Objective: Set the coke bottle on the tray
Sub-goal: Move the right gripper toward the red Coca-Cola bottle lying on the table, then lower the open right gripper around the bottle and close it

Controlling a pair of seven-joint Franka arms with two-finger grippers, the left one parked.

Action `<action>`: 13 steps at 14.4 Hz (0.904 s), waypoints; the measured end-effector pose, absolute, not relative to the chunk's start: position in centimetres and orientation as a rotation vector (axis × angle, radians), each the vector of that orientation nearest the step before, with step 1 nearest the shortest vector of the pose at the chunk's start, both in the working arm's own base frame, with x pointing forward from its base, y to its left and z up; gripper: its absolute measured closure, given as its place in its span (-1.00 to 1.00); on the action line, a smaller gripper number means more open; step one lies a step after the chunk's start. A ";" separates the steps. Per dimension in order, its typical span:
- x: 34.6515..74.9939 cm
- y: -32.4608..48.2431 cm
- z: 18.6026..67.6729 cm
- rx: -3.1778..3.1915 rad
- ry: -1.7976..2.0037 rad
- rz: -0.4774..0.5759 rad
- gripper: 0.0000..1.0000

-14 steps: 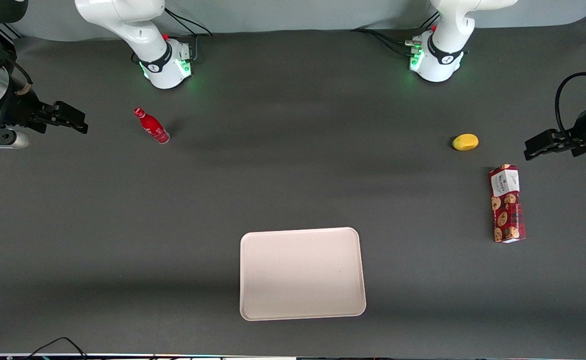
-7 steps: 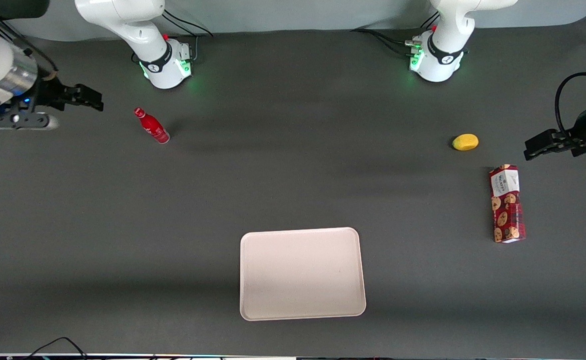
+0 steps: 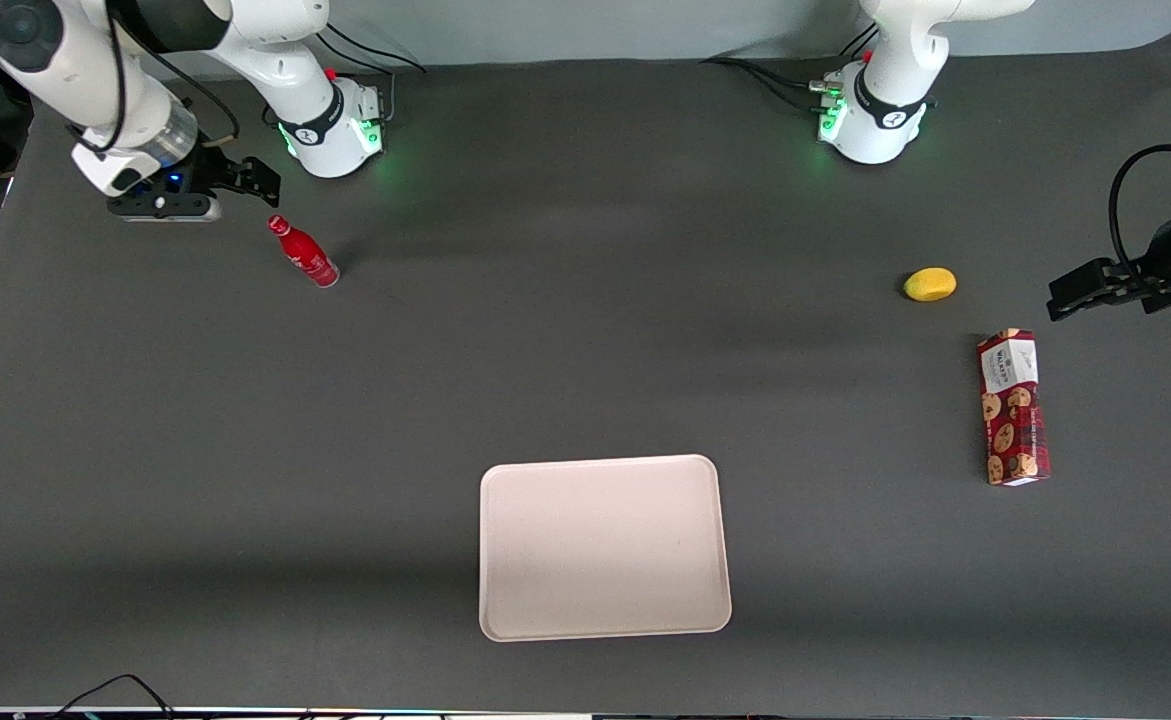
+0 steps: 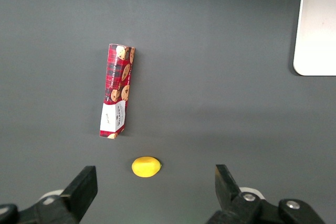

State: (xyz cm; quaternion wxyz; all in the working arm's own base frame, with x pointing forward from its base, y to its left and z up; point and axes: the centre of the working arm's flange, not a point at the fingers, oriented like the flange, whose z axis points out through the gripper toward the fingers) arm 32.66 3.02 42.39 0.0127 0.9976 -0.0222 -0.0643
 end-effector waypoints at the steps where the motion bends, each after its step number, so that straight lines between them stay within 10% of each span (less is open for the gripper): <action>1: 31.9 2.9 41.0 3.112 -0.069 -0.177 -1.00; 13: 30.9 2.7 34.9 3.124 -0.075 -0.074 -1.00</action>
